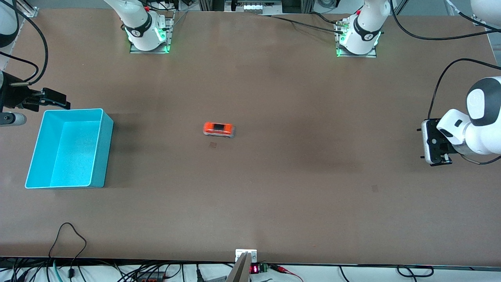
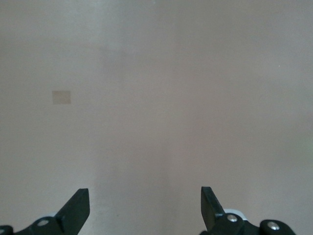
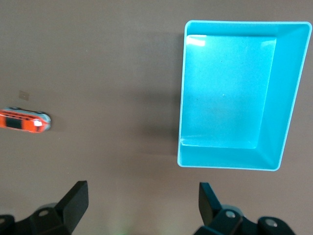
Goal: Wind up bus and store in blue box
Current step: 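Release the bus so it rolls toward the cyan box, then move the right gripper over the bus while the left gripper withdraws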
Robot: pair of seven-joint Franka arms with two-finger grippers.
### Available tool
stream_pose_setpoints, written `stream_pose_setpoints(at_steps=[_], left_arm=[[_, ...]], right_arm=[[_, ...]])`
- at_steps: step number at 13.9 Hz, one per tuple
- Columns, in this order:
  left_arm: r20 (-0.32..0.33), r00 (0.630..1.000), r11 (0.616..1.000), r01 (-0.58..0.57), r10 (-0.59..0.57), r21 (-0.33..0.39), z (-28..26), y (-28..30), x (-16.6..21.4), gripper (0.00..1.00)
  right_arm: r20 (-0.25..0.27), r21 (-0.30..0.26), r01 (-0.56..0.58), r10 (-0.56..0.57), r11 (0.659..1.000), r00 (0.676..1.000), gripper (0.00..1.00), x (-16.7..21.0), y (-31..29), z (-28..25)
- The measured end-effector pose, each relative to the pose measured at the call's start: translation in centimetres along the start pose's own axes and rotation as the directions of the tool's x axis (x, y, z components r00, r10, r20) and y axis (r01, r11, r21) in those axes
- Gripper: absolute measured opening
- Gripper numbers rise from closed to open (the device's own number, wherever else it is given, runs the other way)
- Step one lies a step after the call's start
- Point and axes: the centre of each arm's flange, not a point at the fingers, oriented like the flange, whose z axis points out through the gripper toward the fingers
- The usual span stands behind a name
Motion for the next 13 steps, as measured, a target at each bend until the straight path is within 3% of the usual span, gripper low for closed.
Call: stream_pose_setpoints(at_steps=[13], left_arm=[[0.001, 0.995, 0.995, 0.099, -0.099, -0.002, -0.37, 0.03, -0.71, 1.0]], right_arm=[[0.025, 0.003, 0.002, -0.002, 1.0, 1.0, 1.0, 0.65, -0.05, 1.29]])
